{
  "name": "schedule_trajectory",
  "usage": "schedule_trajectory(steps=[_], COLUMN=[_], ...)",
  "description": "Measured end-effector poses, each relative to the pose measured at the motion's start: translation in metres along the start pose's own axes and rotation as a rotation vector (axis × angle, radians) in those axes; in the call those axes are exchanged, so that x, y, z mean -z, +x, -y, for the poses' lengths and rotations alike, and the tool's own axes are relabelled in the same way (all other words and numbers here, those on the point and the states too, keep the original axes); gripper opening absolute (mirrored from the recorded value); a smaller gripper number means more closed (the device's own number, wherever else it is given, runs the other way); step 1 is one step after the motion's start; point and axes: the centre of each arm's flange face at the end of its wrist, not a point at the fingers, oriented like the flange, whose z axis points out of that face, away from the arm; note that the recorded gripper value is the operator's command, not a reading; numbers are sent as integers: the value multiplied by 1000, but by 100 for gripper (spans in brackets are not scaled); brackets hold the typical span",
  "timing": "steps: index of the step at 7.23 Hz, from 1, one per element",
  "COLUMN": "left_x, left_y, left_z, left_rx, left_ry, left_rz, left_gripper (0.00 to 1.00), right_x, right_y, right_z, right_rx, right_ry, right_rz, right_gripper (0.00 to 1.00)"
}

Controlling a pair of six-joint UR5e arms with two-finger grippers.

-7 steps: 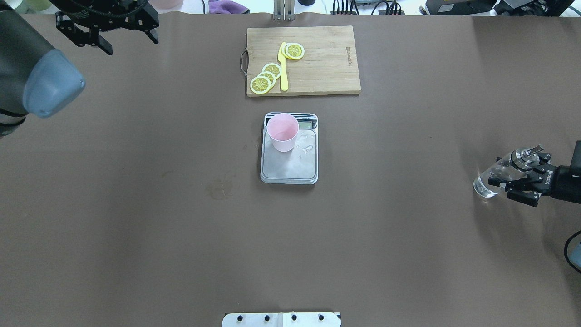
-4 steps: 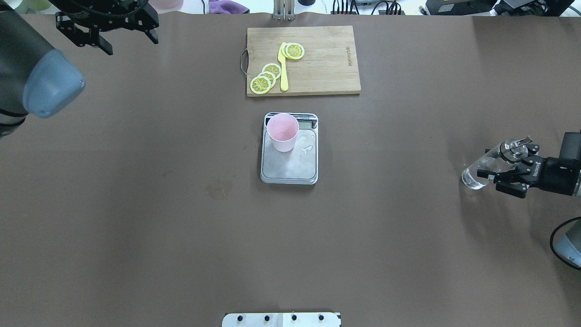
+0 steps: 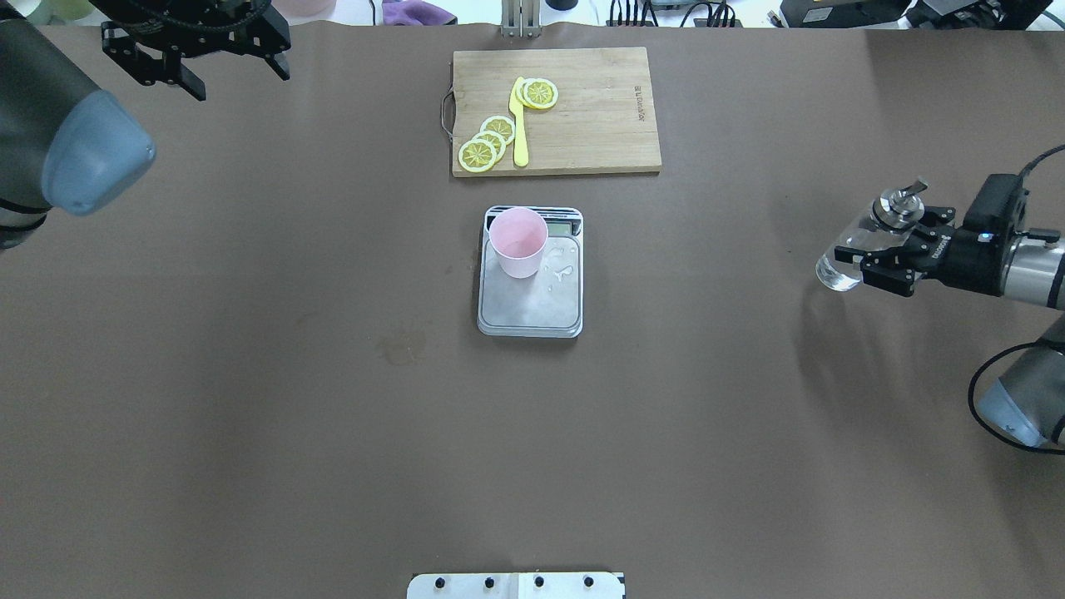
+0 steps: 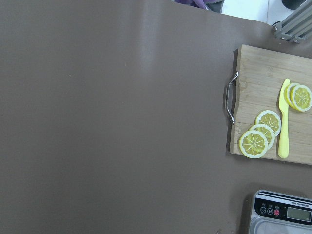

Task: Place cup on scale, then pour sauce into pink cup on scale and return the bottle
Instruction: 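Lift the sauce bottle with the right gripper and carry it toward the pink cup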

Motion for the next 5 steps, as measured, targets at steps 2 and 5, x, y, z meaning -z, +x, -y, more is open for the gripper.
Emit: schedule_trajectory(steps=[2,5], left_x=[-3,-6], left_y=[-1,-2], left_z=[2,4], left_rx=[3,6], left_ry=[-2,-5], left_rz=[5,10], left_gripper=[96,96], right_x=[-9,-16], right_y=[-3,-28], right_z=[30,80], right_rx=[-9,-12], right_ry=[-66,-133], right_rz=[-67,-210], right_gripper=[0,0])
